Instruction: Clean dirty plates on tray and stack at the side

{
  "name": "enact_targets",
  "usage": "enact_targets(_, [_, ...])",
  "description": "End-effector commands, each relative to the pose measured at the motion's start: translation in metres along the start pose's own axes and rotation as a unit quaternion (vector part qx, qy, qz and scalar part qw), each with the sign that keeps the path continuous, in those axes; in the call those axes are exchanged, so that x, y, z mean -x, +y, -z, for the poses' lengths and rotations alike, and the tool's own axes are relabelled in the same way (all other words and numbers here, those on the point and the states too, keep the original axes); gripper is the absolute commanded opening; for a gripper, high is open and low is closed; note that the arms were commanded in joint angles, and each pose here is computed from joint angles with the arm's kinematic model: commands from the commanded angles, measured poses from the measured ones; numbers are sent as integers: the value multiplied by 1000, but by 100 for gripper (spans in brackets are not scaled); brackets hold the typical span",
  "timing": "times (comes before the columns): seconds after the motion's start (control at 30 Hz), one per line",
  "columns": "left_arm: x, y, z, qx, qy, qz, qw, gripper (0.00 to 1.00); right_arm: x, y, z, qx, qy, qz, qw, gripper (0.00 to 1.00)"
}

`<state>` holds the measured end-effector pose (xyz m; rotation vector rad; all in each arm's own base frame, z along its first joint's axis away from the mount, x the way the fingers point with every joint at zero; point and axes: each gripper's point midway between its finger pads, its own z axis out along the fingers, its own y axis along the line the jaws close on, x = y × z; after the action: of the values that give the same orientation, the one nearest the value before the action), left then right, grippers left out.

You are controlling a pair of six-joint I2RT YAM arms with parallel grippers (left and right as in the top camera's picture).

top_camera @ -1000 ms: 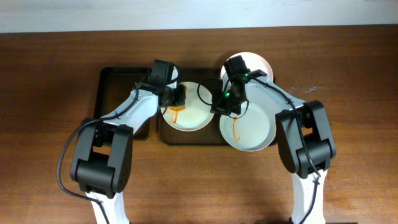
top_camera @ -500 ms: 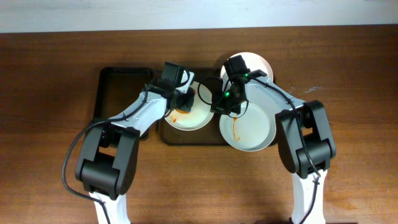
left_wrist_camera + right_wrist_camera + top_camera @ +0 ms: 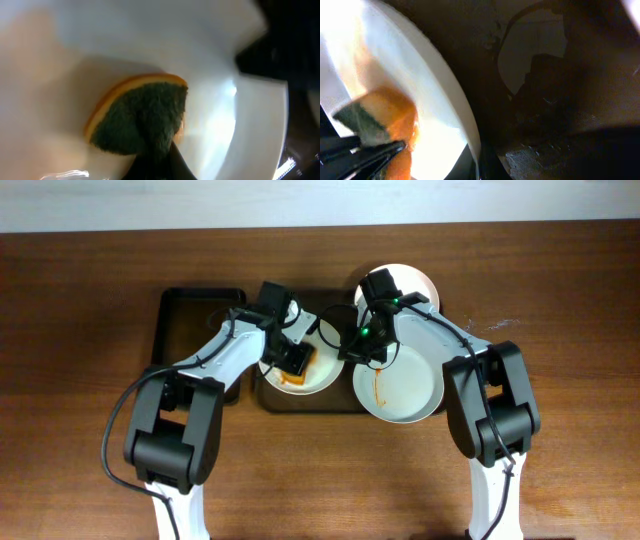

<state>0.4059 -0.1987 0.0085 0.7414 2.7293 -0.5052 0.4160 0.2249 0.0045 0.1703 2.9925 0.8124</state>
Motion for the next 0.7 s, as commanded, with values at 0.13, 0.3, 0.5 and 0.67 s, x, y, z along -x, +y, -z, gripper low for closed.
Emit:
enact_targets(0.13, [23, 90, 5, 255, -78, 126, 956, 0, -7, -15, -12, -24, 8, -12, 1000, 4])
enact_targets(0.3, [-51, 64, -2, 210, 73, 179, 959, 0, -7, -15, -12, -24, 8, -12, 1000, 4])
enact_targets(0.5, [8, -6, 33, -30, 55, 74, 995, 0, -8, -11, -12, -11, 13, -5, 1000, 4])
enact_targets(0.67, [70, 27, 158, 0, -16, 121, 993, 0, -5, -10, -12, -9, 8, 11, 1000, 20])
